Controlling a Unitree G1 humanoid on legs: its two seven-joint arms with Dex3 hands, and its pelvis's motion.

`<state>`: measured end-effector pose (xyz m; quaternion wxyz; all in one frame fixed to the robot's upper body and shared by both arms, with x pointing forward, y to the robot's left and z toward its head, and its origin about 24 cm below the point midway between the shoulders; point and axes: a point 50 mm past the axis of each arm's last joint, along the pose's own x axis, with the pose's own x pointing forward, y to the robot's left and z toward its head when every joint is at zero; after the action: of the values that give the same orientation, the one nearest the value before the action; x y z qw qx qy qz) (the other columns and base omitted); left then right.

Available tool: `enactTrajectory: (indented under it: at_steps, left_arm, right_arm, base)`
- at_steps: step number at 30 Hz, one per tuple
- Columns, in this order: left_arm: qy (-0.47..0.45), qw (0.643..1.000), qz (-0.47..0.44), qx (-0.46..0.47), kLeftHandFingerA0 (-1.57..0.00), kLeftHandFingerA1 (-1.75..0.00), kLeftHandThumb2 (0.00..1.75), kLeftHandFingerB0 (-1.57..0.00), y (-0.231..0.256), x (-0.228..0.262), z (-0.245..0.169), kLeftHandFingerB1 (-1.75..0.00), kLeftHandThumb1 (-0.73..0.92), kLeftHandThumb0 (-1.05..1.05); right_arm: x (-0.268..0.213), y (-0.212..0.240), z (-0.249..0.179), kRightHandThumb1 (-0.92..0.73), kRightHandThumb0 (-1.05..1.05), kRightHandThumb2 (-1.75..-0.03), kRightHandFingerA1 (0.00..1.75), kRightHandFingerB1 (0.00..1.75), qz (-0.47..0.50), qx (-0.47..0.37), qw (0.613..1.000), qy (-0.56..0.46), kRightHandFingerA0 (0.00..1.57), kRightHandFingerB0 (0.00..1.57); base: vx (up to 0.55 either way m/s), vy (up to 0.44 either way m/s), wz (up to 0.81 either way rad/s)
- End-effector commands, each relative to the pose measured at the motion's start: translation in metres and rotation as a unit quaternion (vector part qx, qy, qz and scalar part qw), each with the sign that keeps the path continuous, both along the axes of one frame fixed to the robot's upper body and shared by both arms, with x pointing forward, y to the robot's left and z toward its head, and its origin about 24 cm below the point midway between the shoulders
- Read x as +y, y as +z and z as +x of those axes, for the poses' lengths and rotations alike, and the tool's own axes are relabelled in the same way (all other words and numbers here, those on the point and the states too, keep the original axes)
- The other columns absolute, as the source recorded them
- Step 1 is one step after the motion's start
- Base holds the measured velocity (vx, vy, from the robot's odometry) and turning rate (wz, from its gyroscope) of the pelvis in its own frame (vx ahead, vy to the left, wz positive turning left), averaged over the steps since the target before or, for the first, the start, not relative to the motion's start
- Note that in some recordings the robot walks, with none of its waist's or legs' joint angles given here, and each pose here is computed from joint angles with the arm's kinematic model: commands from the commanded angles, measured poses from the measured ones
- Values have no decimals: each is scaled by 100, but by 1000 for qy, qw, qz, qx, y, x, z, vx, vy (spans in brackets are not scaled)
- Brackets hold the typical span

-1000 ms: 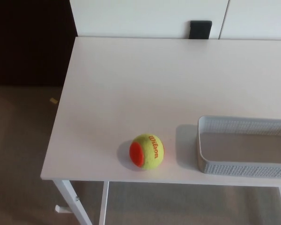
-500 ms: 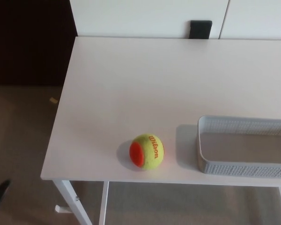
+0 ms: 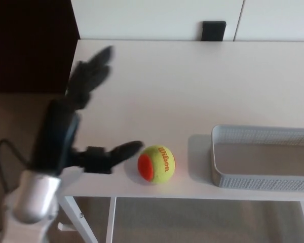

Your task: The robot walk towards a table in front and uses its left hand to pickup a tennis ball on the left side and put it in a container on the right hand side

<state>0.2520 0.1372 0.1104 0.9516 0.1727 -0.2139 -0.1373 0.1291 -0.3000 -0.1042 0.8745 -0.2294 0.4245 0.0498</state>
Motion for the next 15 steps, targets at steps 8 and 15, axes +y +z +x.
enactTrajectory:
  at_steps: [8, 15]
  left_arm:
    - [26, 988, 125, 91, -2, -47, 75, 0, -28, -21, 17, -37, 24, -41]
    - [21, 987, 134, 87, -13, -36, 51, -10, -34, -25, 11, -26, 34, -56]
  right_arm:
    - [2, 3, 13, -70, -50, -60, 37, 31, -12, -9, 1000, 2, 26, 20]
    - [2, 4, 14, -70, -51, -61, 38, 31, -15, -7, 1000, 6, 26, 21]
  base:
    - [0, 0, 0]
    - [0, 0, 0]
